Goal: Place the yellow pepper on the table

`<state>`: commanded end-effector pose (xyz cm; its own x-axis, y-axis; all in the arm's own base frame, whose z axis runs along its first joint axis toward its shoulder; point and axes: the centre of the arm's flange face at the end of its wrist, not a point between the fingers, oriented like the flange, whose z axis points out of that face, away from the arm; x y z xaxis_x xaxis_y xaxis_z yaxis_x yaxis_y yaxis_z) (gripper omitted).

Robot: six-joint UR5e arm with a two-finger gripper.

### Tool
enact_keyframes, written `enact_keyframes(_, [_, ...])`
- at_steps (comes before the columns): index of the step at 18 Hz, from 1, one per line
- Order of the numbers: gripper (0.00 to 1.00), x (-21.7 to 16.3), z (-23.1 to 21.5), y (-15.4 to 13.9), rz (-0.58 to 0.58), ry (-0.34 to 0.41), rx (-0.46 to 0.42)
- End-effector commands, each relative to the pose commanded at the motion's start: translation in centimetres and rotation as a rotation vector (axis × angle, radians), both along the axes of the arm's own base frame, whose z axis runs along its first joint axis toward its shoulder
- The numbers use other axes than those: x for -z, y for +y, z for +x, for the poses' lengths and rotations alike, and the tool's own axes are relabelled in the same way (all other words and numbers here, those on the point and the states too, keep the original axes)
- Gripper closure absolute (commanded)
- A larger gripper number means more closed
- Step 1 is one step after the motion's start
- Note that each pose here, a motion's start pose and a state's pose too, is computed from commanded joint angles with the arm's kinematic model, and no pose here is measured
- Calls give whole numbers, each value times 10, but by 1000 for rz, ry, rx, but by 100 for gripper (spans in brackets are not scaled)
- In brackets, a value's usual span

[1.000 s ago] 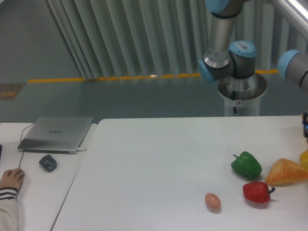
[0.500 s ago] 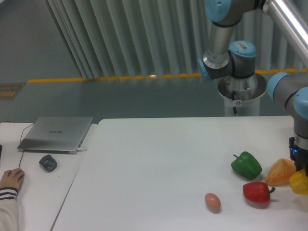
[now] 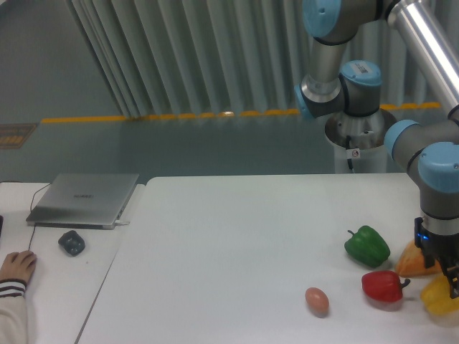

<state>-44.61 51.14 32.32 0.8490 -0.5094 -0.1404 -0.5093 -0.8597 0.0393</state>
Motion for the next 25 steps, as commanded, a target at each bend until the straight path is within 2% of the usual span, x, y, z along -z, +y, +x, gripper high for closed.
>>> enact_keyframes(4, [0, -25, 1, -14, 17, 23, -8])
enact_keyframes(7, [0, -50, -4, -40, 7, 5, -27])
enact_keyframes(10, [0, -65, -20, -59, -30, -25, 79])
enact_keyframes(12, [0, -78, -35, -72, -20, -71, 111])
enact_keyframes(17, [0, -79, -49, -85, -39, -88, 208])
enact_keyframes(25, [0, -72, -52, -93, -49, -102, 211])
